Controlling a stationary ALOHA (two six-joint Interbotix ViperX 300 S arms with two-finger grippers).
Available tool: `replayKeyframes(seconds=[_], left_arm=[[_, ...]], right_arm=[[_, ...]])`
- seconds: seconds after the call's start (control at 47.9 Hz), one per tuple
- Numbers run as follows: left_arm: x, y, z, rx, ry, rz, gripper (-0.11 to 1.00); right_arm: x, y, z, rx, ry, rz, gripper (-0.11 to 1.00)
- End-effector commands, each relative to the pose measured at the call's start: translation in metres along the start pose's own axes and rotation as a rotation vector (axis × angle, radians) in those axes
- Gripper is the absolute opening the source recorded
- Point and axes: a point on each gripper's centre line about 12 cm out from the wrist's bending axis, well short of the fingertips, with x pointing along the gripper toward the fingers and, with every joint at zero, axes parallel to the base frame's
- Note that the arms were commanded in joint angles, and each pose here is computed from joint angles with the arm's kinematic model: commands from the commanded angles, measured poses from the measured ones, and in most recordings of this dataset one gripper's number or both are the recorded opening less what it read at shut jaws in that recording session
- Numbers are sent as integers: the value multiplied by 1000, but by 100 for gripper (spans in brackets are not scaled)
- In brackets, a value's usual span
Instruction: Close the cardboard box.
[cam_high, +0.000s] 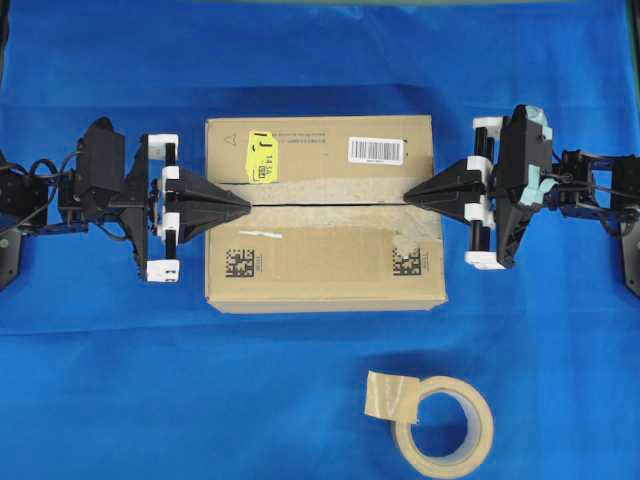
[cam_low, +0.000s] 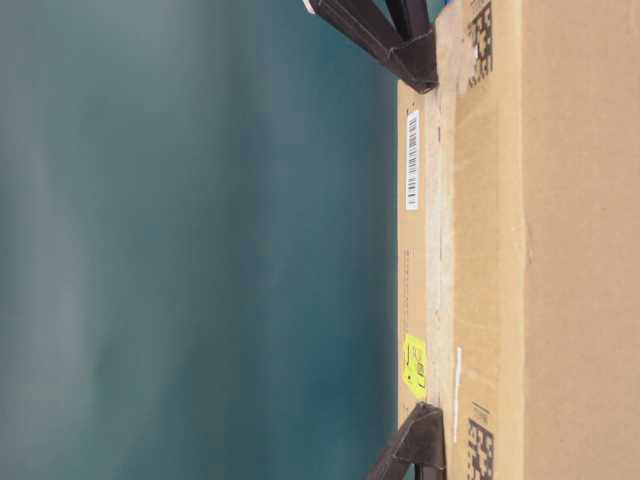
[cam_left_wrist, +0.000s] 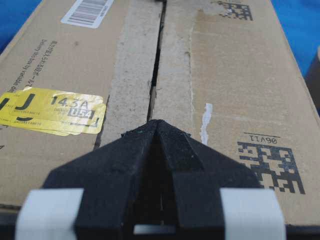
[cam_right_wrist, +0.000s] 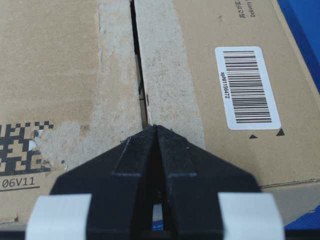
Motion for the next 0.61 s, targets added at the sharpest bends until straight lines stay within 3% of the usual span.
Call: replayKeyframes(seconds=[0.0, 0.584], left_arm=[[1, 1, 3, -4, -10, 4, 0], [3, 0, 3, -6, -5, 3, 0]], right_arm=[[0, -3, 5, 11, -14, -11, 0], [0, -3, 5, 11, -14, -11, 0]])
